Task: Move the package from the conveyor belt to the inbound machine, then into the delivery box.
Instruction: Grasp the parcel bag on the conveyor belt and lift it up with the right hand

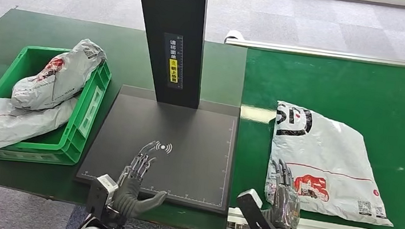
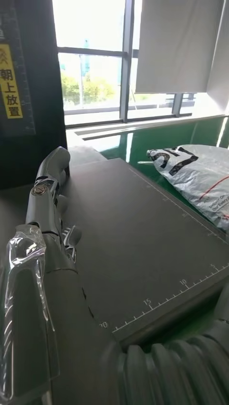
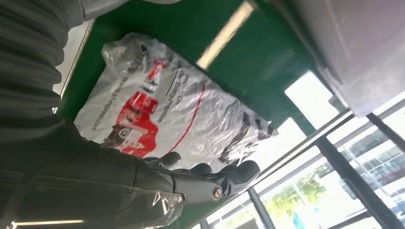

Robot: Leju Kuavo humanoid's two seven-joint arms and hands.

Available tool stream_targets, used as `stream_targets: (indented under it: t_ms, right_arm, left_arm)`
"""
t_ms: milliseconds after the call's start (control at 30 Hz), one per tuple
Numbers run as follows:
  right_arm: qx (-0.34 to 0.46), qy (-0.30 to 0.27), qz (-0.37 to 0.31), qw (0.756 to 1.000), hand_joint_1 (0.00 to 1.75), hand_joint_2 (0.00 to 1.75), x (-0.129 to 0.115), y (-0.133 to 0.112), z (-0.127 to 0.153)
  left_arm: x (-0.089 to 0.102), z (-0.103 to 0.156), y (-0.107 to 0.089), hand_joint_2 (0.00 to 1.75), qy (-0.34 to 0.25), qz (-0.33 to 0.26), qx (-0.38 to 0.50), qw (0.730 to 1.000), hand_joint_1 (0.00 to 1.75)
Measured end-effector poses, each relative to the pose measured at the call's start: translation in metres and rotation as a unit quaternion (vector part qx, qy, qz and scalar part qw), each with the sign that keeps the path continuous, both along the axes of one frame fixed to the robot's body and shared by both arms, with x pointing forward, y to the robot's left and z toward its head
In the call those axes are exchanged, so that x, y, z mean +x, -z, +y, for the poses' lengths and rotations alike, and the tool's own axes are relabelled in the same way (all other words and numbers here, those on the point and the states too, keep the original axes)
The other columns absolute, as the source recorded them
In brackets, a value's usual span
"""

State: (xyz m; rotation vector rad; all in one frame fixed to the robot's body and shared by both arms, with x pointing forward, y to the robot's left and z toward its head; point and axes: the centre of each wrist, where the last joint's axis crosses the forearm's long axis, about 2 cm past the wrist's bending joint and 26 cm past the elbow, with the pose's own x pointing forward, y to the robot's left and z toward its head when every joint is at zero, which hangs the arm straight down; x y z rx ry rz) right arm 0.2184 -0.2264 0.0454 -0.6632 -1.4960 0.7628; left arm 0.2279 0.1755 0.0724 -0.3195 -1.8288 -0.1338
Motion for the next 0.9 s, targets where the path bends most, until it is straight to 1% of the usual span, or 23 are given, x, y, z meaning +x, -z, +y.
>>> stream_targets:
  t_ms: [200,467,667,900]
  right_arm:
    - [-0.056,0.026,-0.009,0.998,0.00,1.75,0.003,0.008,-0.013]
    - [-0.103,0.046,-0.013,0.994,0.00,1.75,0.013,0.017,-0.029]
    - [-0.095,0.051,-0.014,0.994,0.00,1.75,0.021,0.026,-0.039]
    - [-0.088,0.038,0.005,0.995,0.00,1.75,0.025,0.038,-0.041]
  left_arm:
    - [0.000,0.001,-0.002,1.75,-0.004,-0.002,-0.001,1.000,0.00]
    - [0.000,0.001,-0.003,1.75,-0.005,-0.002,-0.001,1.000,0.00]
    - [0.000,0.001,-0.003,1.75,-0.005,-0.001,0.000,1.000,0.00]
    - [0.002,0.000,-0.003,1.75,-0.003,-0.001,0.002,1.000,0.00]
